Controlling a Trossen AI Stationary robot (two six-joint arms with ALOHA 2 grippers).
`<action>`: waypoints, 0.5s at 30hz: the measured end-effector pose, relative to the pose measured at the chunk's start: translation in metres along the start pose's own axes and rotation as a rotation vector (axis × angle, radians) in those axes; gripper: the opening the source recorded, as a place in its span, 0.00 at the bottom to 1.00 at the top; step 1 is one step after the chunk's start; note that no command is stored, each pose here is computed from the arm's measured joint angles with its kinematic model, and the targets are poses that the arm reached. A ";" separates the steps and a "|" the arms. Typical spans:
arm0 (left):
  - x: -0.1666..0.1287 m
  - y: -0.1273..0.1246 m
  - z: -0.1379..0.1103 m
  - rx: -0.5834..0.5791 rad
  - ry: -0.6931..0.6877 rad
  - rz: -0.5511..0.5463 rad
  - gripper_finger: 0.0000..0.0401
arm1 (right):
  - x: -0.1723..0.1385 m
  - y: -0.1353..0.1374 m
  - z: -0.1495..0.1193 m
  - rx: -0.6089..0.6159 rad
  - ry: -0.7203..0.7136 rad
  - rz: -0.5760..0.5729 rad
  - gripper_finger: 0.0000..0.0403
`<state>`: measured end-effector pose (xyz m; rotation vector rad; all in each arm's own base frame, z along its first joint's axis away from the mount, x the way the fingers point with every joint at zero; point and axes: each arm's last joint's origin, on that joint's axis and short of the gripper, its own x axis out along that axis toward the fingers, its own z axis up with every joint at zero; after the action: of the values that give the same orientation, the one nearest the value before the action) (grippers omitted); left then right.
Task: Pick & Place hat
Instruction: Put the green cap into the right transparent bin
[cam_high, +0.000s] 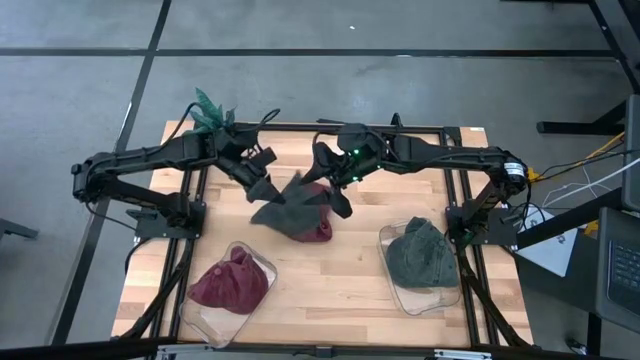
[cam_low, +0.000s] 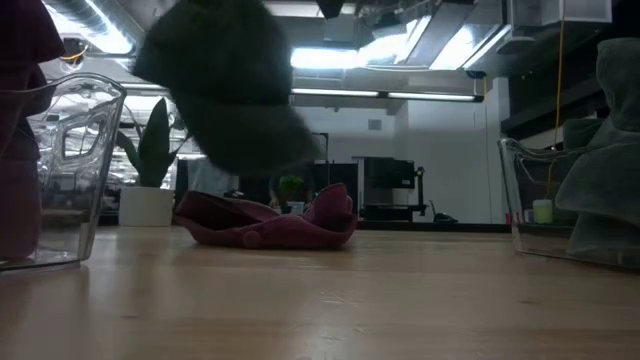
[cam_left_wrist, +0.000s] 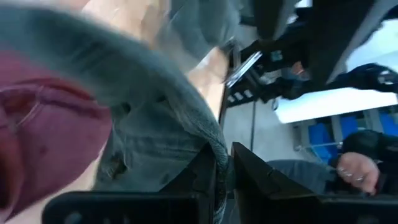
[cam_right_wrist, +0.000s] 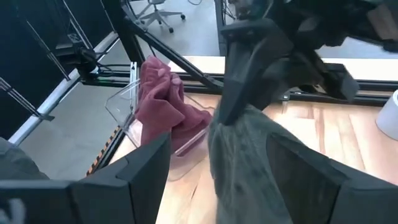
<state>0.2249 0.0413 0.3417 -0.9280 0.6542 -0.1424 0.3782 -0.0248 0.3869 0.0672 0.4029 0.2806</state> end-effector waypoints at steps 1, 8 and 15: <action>0.002 -0.001 0.001 0.004 -0.007 -0.012 0.07 | 0.000 0.000 0.000 -0.004 0.001 0.001 0.65; 0.021 -0.005 -0.002 -0.015 0.045 -0.021 0.07 | 0.000 0.000 0.002 -0.014 -0.018 0.012 0.65; 0.045 -0.008 -0.001 -0.001 0.076 -0.057 0.07 | 0.022 -0.004 -0.011 0.061 0.030 0.131 0.65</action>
<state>0.2615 0.0181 0.3265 -0.9462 0.6986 -0.2289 0.3941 -0.0223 0.3686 0.1493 0.4379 0.3994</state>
